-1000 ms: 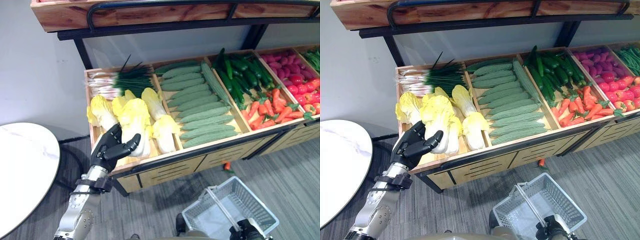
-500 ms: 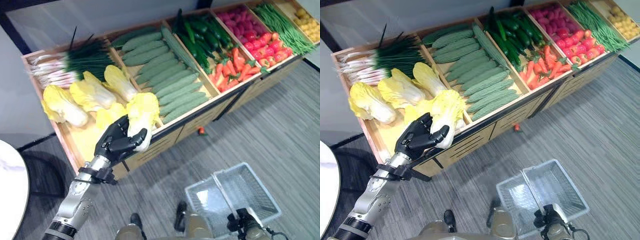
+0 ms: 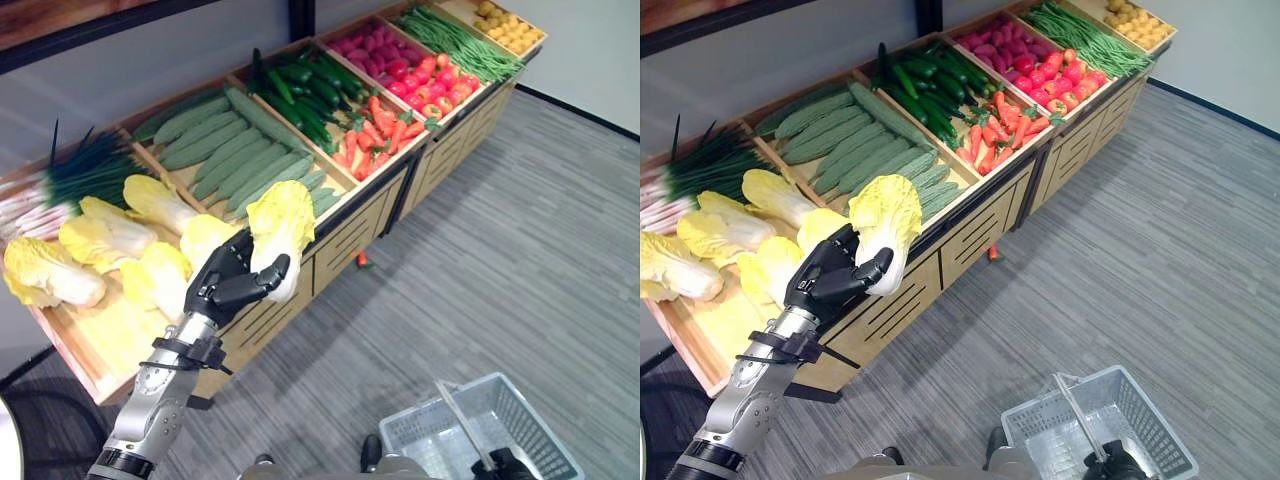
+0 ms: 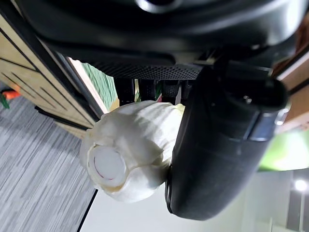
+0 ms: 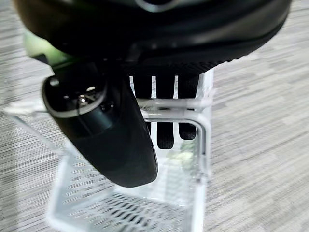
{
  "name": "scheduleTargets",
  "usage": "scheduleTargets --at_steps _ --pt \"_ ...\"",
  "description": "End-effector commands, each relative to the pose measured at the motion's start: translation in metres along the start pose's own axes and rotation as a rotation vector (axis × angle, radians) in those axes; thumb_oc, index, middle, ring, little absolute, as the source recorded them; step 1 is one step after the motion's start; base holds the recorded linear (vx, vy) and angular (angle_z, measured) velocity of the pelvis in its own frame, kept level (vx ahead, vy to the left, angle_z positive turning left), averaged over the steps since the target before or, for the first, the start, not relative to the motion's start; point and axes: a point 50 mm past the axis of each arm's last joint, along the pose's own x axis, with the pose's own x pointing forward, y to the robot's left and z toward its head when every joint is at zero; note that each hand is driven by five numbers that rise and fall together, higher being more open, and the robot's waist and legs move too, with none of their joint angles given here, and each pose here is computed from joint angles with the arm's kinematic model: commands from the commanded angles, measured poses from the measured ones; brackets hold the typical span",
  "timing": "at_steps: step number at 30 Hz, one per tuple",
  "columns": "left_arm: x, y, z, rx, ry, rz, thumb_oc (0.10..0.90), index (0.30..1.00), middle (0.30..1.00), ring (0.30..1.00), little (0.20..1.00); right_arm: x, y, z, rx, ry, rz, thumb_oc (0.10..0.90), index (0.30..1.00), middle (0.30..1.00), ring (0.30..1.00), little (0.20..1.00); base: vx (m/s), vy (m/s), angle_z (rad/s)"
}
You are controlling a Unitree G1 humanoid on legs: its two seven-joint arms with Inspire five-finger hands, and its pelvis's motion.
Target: Get the vegetables into the basket
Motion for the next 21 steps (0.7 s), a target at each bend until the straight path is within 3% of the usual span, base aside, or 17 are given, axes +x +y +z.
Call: scheduleTargets --at_steps 1,7,15,21 --pt "0.019 -0.030 0.054 0.010 -0.279 -0.168 0.400 0.300 0.300 0.300 0.300 0.007 -0.037 0.024 0.054 -0.070 -0.141 0.400 0.300 0.300 0.300 0.300 -0.04 -0.237 -0.23" --pt "0.024 -0.036 0.050 0.002 -0.285 -0.173 0.400 0.300 0.300 0.300 0.300 0.009 -0.073 0.059 0.058 -0.200 -0.247 0.400 0.300 0.300 0.300 0.300 -0.04 -0.126 -0.43" --pt "0.020 -0.033 0.051 -0.003 -0.299 -0.154 0.400 0.300 0.300 0.300 0.300 0.008 -0.075 0.072 0.012 -0.259 -0.244 0.400 0.300 0.300 0.300 0.300 0.08 0.004 -0.85" --pt "0.013 -0.030 0.052 0.005 -0.283 -0.167 0.400 0.300 0.300 0.300 0.300 0.007 -0.063 0.070 0.002 -0.274 -0.194 0.400 0.300 0.300 0.300 0.300 0.07 0.185 -0.90"
